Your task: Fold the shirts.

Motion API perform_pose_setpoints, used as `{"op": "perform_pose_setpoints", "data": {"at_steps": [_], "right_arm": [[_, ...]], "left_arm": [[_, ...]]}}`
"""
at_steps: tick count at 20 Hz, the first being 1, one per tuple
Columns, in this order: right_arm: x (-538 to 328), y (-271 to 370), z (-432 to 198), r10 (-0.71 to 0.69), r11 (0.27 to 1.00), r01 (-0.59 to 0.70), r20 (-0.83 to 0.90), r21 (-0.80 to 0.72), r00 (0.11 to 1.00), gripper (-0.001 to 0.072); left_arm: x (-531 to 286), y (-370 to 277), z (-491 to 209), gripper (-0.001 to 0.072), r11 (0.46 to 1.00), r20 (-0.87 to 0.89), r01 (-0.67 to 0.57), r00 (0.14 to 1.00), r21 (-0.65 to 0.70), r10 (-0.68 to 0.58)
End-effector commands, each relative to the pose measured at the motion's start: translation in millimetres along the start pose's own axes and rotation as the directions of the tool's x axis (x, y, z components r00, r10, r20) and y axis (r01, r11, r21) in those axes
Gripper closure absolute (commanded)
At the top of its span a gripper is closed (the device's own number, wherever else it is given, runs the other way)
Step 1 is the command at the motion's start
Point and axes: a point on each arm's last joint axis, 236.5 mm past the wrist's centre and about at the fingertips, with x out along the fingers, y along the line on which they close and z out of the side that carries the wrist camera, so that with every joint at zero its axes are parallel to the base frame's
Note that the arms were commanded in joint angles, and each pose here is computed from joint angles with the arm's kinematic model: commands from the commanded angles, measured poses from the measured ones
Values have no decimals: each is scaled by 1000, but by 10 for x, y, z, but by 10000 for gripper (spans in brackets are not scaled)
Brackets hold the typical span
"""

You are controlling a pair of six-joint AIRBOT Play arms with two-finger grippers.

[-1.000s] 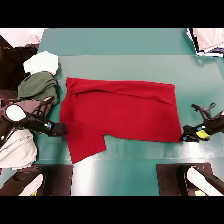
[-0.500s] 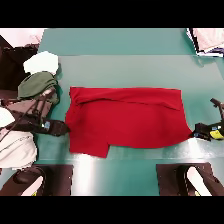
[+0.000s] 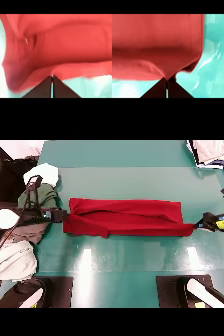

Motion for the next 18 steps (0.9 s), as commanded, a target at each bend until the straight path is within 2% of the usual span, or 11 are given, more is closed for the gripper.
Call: {"op": "perform_pose_setpoints", "data": {"at_steps": [1, 10, 13, 14, 15, 16, 17, 18], "right_arm": [[20, -65, 318, 5, 1000, -5, 29, 8, 1000, 704], [286, 41, 970, 153, 981, -170, 176, 88, 972, 702], [310, 161, 1267, 230, 965, -256, 273, 63, 934, 699], [310, 224, 1396, 255, 958, -282, 316, 44, 914, 677], [313, 280, 1531, 272, 954, -300, 360, 22, 892, 446], [317, 307, 1664, 277, 949, -315, 405, 29, 871, 145], [298, 309, 1756, 278, 944, -328, 439, 41, 854, 77], [257, 275, 1806, 274, 941, -335, 463, 52, 843, 80]], "left_arm": [[262, 91, 395, 683, 998, 129, -10, 992, -60, 17], [736, 194, 909, 683, 995, 210, -20, 977, -97, 40], [891, 262, 926, 681, 991, 216, -23, 975, -134, 52], [907, 271, 953, 598, 986, 227, -16, 972, -164, 53], [915, 275, 1010, 340, 983, 248, -8, 967, -181, 53], [894, 295, 1080, 152, 979, 274, 1, 960, -204, 56], [860, 330, 1134, 144, 973, 287, 8, 956, -231, 60], [817, 363, 1186, 144, 971, 290, 6, 955, -239, 65]]}}
